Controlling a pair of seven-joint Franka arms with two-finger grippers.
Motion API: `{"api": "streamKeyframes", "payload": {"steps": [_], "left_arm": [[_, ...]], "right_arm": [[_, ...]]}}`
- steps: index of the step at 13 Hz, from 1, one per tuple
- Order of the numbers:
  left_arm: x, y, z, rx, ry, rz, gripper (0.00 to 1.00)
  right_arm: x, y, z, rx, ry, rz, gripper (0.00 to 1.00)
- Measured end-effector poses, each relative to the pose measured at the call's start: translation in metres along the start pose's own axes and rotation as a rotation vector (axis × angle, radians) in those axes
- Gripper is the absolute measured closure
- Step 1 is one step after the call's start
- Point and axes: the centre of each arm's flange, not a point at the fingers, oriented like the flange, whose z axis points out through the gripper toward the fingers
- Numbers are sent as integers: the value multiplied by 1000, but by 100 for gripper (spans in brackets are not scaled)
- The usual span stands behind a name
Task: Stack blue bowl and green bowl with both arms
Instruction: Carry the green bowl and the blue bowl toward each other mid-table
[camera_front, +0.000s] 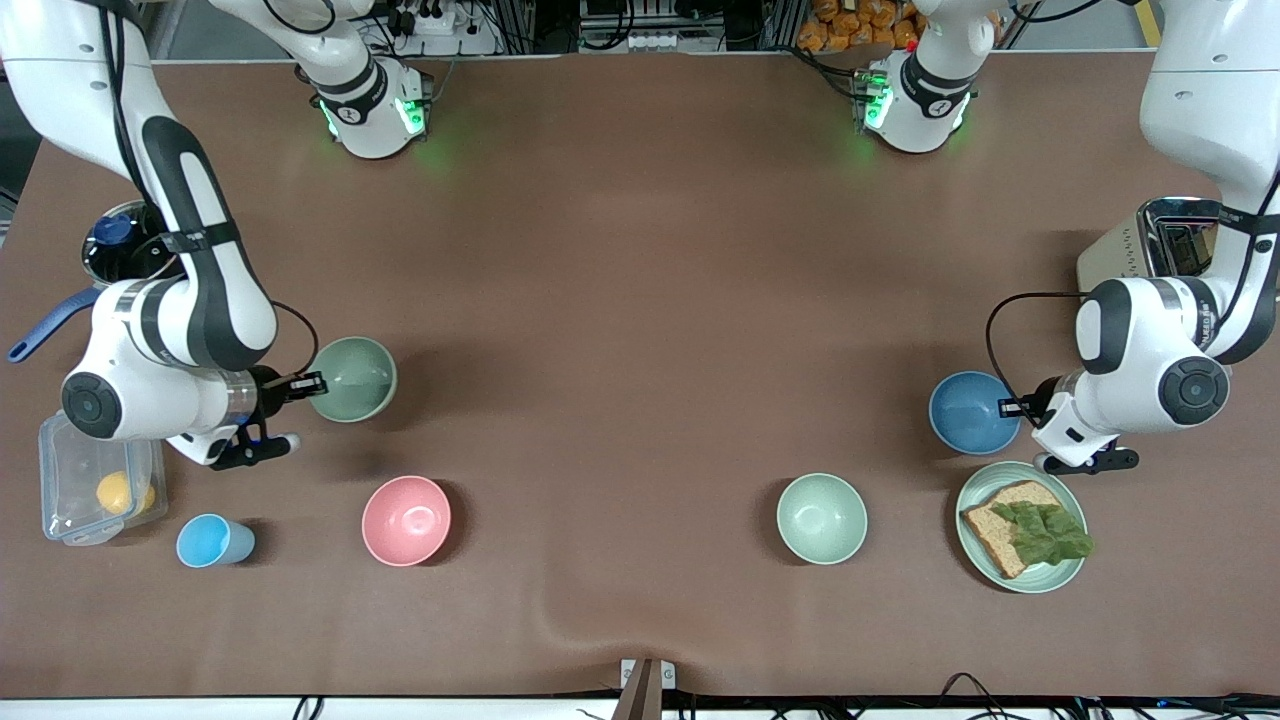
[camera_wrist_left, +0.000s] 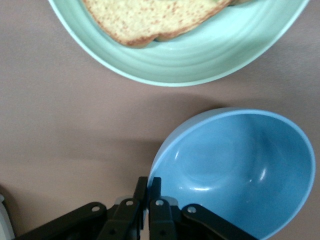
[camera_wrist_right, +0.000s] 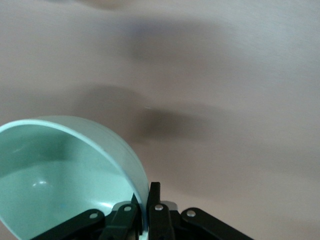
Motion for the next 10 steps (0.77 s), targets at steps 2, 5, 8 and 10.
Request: {"api": "streamKeyframes", "payload": {"steps": [2,5,8,10], "left_arm": [[-1,13,-8,-6,10,-5,95],[-4,26,-21,-9,12,-5,95],[-6,27,-37,-6,29,-4,95],[-9,37,-50,-6,31,12,95]], "right_arm": [[9,-46,0,37,8,26,93],[25,-150,3,67,53,126,93],[29,-262,33,56,118,270,93],[27,-324,63,63,169,358,93]]}}
